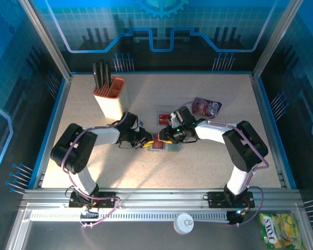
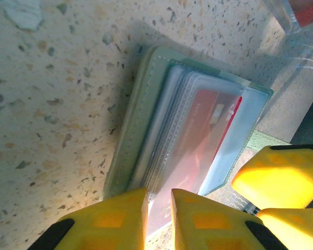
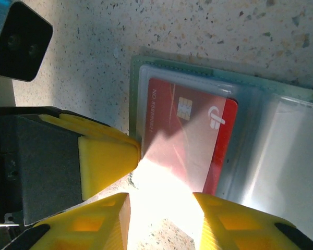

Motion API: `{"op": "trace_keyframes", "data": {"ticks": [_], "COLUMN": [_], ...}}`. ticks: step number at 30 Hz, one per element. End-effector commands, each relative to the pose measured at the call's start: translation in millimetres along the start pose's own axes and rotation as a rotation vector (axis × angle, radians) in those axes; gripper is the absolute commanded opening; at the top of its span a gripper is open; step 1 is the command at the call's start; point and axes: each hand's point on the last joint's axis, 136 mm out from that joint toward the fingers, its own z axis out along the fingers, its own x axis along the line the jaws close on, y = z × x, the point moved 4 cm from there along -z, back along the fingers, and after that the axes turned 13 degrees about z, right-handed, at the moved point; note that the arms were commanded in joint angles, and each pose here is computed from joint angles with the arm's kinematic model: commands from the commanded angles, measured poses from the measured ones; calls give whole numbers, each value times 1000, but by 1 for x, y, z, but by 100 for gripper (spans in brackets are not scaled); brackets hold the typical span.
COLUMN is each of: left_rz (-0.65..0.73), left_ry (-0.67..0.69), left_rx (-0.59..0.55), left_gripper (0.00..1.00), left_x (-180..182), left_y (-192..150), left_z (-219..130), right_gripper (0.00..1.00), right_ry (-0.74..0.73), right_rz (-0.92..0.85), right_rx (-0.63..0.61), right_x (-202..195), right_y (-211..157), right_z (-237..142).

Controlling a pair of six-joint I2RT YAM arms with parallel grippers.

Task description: Take the credit cards out of the card holder

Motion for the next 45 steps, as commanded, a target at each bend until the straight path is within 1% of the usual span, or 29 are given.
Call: {"op": "trace_keyframes", "data": {"ticks": [1, 11, 16, 22, 28, 30, 34, 40, 45], "left_rz": [-22, -16, 10, 60, 80, 78, 74, 57, 45], "left_ry": [-9, -32, -14, 37, 51, 46, -10, 53, 70], "left_rx": [-3, -15, -18, -9, 6, 14, 21, 40, 46], "left_gripper": [20, 20, 20, 13, 7, 6, 4, 3, 3], "left_x": [0, -12, -15, -15, -14, -12, -14, 1, 7], "left_y": [-3, 0, 4, 11, 15, 15, 14, 7, 3], "left_z": [-6, -12, -15, -14, -10, -7, 0, 2, 3], "right_gripper": [37, 37, 37, 37, 37, 37, 37, 37, 37], "right_ry": [-22, -23, -24, -26, -25, -24, -27, -28, -25], "right_rz": [-10, -15, -19, -20, -20, -21, -22, -23, -25], "right_rx": [13, 10, 3, 1, 4, 4, 3, 15, 20], "right_x": [1, 2, 3, 3, 4, 5, 5, 5, 7], "right_y": [-1, 0, 0, 1, 1, 2, 2, 2, 4], "right_z": [5, 4, 2, 1, 3, 2, 2, 4, 6]}}
